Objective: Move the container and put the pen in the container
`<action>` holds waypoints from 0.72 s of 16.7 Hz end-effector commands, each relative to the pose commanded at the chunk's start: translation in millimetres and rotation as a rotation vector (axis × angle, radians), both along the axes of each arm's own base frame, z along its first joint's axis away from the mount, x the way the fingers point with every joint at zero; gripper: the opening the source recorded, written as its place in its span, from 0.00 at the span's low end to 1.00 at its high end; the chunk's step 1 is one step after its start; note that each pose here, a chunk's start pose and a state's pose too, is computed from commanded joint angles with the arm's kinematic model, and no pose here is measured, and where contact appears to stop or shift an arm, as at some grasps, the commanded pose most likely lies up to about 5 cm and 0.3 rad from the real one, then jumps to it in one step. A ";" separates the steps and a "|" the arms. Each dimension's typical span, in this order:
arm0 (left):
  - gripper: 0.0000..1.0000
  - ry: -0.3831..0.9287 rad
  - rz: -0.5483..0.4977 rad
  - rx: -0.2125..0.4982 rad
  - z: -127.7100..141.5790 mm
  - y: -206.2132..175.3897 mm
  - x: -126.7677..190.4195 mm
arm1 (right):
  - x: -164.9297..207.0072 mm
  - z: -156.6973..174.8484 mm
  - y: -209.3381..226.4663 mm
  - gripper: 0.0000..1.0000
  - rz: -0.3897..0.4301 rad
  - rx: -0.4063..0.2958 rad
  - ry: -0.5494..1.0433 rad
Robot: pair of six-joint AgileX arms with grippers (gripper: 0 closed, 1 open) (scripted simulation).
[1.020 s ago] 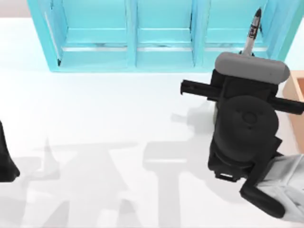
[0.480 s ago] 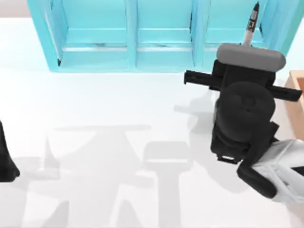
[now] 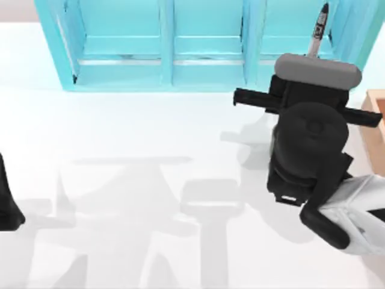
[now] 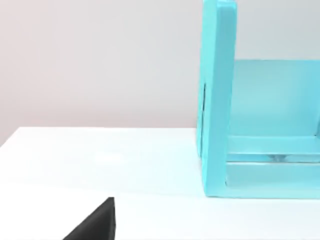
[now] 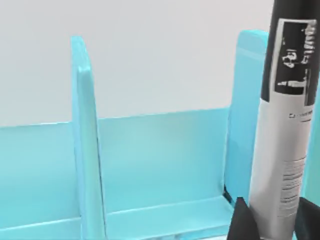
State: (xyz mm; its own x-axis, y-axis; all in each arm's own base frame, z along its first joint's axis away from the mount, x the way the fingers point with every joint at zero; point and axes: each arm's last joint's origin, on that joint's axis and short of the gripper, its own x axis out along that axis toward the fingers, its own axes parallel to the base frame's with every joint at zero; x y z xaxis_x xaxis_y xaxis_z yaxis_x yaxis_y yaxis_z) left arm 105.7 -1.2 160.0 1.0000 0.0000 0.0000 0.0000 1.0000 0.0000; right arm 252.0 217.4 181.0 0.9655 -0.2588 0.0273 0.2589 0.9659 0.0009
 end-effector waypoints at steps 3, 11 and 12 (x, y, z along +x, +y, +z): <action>1.00 0.000 0.000 0.000 0.0 0.0 0.0 | 0.0 0.0 0.0 0.53 0.000 0.000 0.000; 1.00 0.000 0.000 0.000 0.0 0.0 0.0 | 0.0 0.0 0.0 1.00 0.000 0.000 0.000; 1.00 0.000 0.000 0.000 0.0 0.0 0.0 | 0.0 0.0 0.0 1.00 0.000 0.000 0.000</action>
